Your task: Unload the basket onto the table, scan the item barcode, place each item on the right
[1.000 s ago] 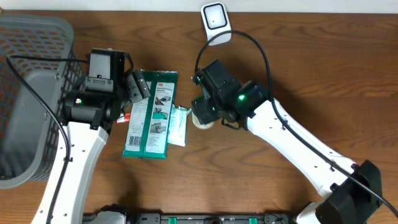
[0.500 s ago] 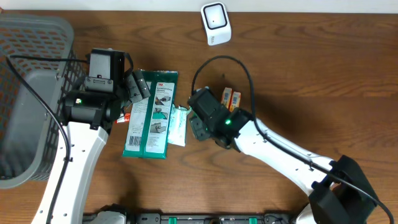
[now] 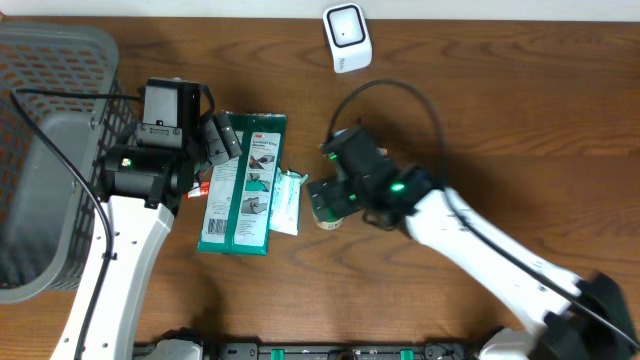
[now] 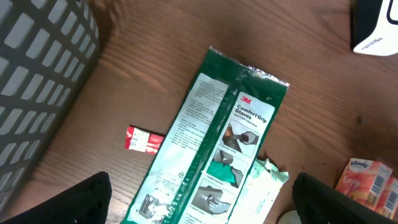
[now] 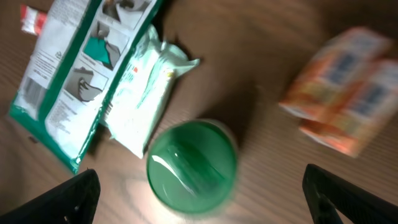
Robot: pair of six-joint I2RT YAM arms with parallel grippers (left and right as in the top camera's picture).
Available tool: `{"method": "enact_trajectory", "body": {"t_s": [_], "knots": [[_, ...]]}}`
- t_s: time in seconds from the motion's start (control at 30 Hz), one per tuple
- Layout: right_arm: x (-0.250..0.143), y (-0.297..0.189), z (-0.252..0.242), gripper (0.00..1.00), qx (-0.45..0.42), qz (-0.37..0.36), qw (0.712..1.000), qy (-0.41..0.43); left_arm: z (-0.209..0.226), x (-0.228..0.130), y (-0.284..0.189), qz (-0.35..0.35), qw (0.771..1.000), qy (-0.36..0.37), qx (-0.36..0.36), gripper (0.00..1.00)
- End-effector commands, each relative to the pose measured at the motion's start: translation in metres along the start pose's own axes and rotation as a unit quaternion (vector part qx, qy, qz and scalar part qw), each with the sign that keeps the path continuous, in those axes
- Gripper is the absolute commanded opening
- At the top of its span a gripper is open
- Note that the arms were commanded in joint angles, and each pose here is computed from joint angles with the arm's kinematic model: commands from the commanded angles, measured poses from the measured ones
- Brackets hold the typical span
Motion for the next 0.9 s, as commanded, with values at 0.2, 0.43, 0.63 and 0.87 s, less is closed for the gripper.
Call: {"method": "enact_trajectory", "body": {"t_s": [0.2,0.43,0.63,0.87], "knots": [[0.022,-0.069,-0.028,0.99,0.021,-0.028,0.999,0.018,0.002,0.005,-0.004,-0.009,1.000,0.006,0.005,0.93],[-0.003,-0.053,-0.021,0.99,0.032,0.035,0.999,0.010,0.002,0.005,-0.004,-0.009,1.000,0.006,0.005,0.93],[-0.015,-0.047,-0.015,0.99,0.031,0.056,0.998,-0.028,0.002,0.005,-0.004,-0.009,1.000,0.006,0.005,0.93],[-0.011,-0.046,-0.012,0.99,0.035,0.048,0.998,-0.031,0.002,0.005,-0.004,-0.009,1.000,0.006,0.005,0.93]]}}
Point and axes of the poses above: each gripper's point midway between its finger pads, its own y axis out along the fingers, its own z axis along the line the jaws close on, x = y × z, the point moved 1 cm from there along -y, back along the fingers, and after that the axes turned 15 degrees about y, right-handed, at the moved point
